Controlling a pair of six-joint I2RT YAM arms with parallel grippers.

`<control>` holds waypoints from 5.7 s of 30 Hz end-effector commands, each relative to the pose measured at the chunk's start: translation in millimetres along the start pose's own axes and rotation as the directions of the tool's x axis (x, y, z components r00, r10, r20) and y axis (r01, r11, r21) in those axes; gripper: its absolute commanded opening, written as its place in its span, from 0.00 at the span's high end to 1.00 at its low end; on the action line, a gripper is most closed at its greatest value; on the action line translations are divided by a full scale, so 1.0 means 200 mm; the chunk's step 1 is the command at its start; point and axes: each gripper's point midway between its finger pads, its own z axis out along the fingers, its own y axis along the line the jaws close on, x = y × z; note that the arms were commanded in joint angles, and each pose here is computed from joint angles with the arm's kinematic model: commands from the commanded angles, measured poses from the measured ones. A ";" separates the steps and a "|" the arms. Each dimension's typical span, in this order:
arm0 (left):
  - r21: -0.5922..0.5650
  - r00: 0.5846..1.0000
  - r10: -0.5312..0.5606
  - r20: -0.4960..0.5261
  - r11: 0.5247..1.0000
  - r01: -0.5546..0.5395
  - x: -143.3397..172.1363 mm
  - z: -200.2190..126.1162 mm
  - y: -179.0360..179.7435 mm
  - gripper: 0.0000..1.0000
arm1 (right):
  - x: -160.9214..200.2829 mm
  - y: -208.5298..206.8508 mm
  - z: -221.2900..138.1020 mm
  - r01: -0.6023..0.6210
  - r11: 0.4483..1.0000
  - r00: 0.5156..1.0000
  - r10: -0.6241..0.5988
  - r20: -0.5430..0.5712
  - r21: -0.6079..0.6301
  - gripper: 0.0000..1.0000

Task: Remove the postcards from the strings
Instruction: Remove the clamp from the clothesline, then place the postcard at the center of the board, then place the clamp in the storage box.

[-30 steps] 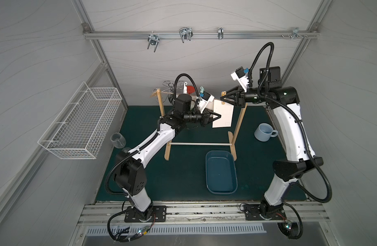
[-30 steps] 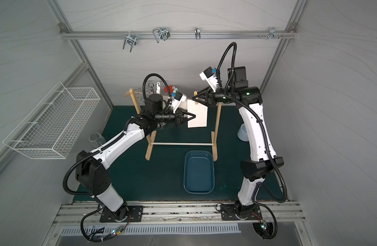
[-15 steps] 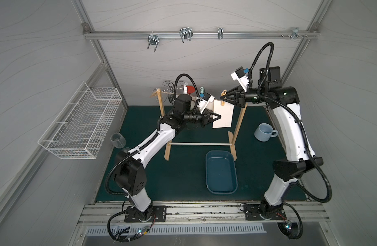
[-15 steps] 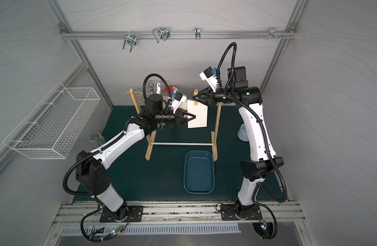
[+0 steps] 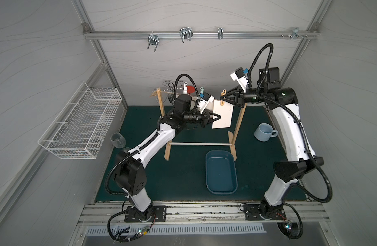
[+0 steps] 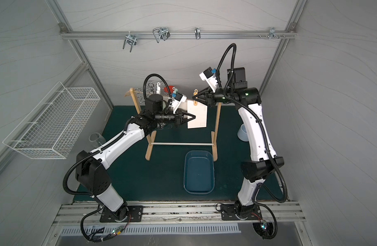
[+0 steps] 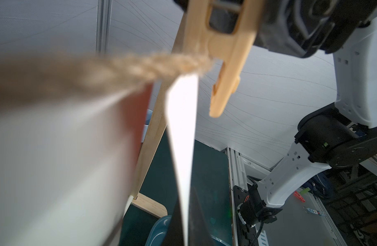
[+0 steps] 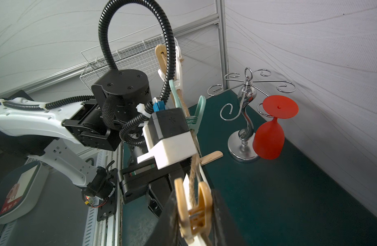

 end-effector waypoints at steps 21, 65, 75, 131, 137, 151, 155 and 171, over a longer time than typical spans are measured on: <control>0.016 0.999 0.015 0.040 1.000 -0.016 -0.08 -0.03 -0.07 1.00 | -0.21 0.03 -0.14 0.061 0.986 0.984 -0.086 0.158 0.155 1.00; -0.080 0.998 0.003 0.066 0.997 0.003 0.05 -0.21 -0.25 1.00 | -0.30 0.37 -0.37 0.118 0.972 0.915 -0.186 0.359 0.204 1.00; -0.223 0.998 -0.065 0.017 0.973 0.068 0.22 -0.39 -0.29 1.00 | 0.08 0.55 -0.41 -0.027 0.986 0.949 -0.026 0.314 0.163 1.00; -0.697 0.732 -0.680 0.047 0.503 0.512 1.60 -0.65 0.16 0.74 | 1.98 0.42 0.15 -0.612 0.676 0.653 0.725 -0.222 0.410 0.55; -0.734 0.758 -0.647 0.080 0.476 0.484 1.55 -0.72 0.16 0.64 | 1.92 0.41 0.12 -0.590 0.689 0.686 0.703 -0.187 0.421 0.43; -0.798 0.842 -0.526 0.122 0.453 0.398 1.24 -0.91 0.07 0.63 | 1.54 0.42 0.08 -0.533 0.768 0.792 0.601 -0.112 0.354 0.40; -0.779 0.902 -0.409 0.141 0.517 0.356 0.97 -0.90 0.05 0.63 | 1.26 0.44 0.06 -0.471 0.833 0.859 0.508 -0.066 0.291 0.38; -0.698 0.985 0.078 0.151 0.714 0.050 0.02 -0.66 0.07 0.43 | 0.14 0.61 -0.04 -0.126 0.990 0.975 0.113 0.192 0.060 0.19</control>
